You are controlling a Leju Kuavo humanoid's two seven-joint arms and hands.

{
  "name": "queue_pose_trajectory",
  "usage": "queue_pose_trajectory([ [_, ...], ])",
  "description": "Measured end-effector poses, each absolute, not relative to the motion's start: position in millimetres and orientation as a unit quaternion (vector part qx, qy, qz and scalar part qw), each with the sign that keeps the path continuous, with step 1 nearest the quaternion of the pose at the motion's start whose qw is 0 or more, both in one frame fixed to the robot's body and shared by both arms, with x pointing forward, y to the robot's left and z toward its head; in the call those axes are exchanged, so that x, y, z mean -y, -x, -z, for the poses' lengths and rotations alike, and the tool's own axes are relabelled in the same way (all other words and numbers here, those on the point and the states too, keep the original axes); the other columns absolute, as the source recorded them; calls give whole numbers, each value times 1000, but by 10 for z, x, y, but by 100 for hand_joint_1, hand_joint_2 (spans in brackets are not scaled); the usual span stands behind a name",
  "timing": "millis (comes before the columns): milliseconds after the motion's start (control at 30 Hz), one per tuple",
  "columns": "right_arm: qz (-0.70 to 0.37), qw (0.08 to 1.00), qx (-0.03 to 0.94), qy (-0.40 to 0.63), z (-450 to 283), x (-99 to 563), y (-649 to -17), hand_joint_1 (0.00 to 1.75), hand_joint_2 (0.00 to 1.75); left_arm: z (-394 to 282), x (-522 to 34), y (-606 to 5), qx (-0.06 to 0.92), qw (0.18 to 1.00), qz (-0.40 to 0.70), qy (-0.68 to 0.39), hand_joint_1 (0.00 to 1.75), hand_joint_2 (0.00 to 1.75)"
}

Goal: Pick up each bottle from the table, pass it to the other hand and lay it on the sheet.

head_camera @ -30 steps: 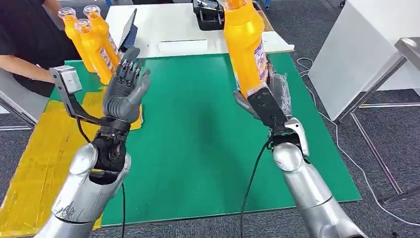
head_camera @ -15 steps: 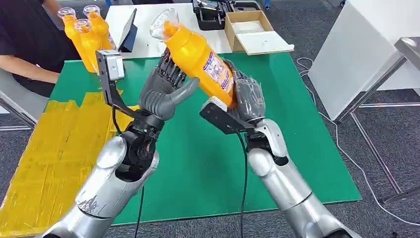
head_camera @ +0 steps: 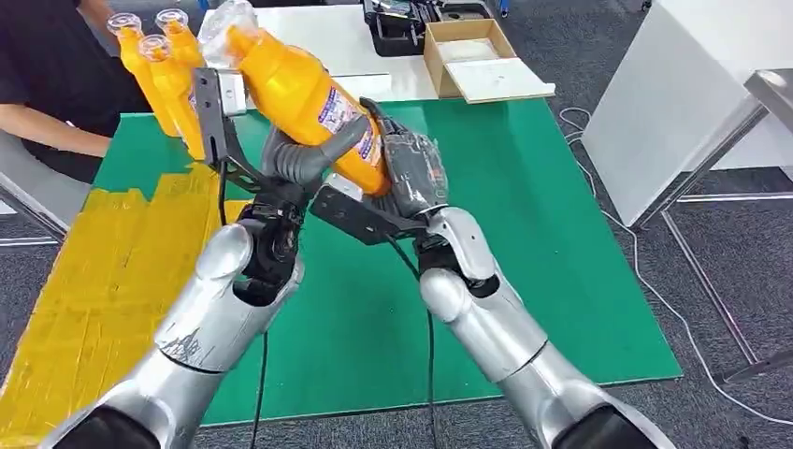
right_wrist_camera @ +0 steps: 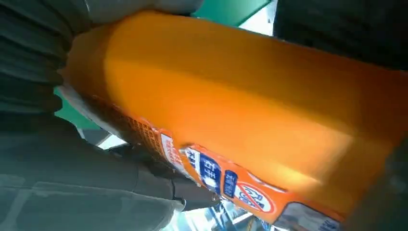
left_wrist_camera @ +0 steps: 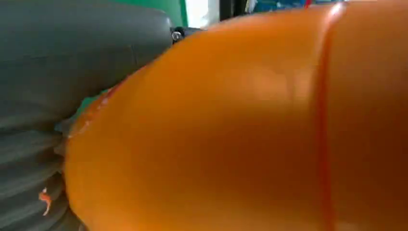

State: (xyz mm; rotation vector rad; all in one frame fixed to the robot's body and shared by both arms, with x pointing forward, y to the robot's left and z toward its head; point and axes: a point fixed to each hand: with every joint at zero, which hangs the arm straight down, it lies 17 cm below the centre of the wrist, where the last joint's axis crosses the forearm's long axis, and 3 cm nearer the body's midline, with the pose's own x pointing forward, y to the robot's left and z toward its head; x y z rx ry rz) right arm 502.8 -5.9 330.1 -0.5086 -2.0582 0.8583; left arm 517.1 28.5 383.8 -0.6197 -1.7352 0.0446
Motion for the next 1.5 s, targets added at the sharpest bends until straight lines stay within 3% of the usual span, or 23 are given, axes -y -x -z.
queue_pose_trajectory([
  [167,-351,424,813,189,-3256,-55,-5013,175,175,-3807,-363,-5274,754,608,-27,247,0,175],
  [200,-353,426,812,186,-3237,-74,-5006,175,175,-3797,-381,-5287,755,608,-30,244,7,175],
  [233,-354,427,811,184,-3223,-85,-5002,175,175,-3791,-391,-5296,756,608,-31,242,171,175],
  [1433,-363,447,803,157,-3102,-179,-5016,175,175,-3808,-505,-5340,763,599,-51,238,175,175],
  [1467,-363,447,803,157,-3101,-180,-5014,47,175,-3804,-505,-5339,762,600,-51,238,175,175],
  [1500,-363,447,803,157,-3101,-180,-5014,0,175,-3804,-506,-5339,763,599,-51,238,175,175],
])
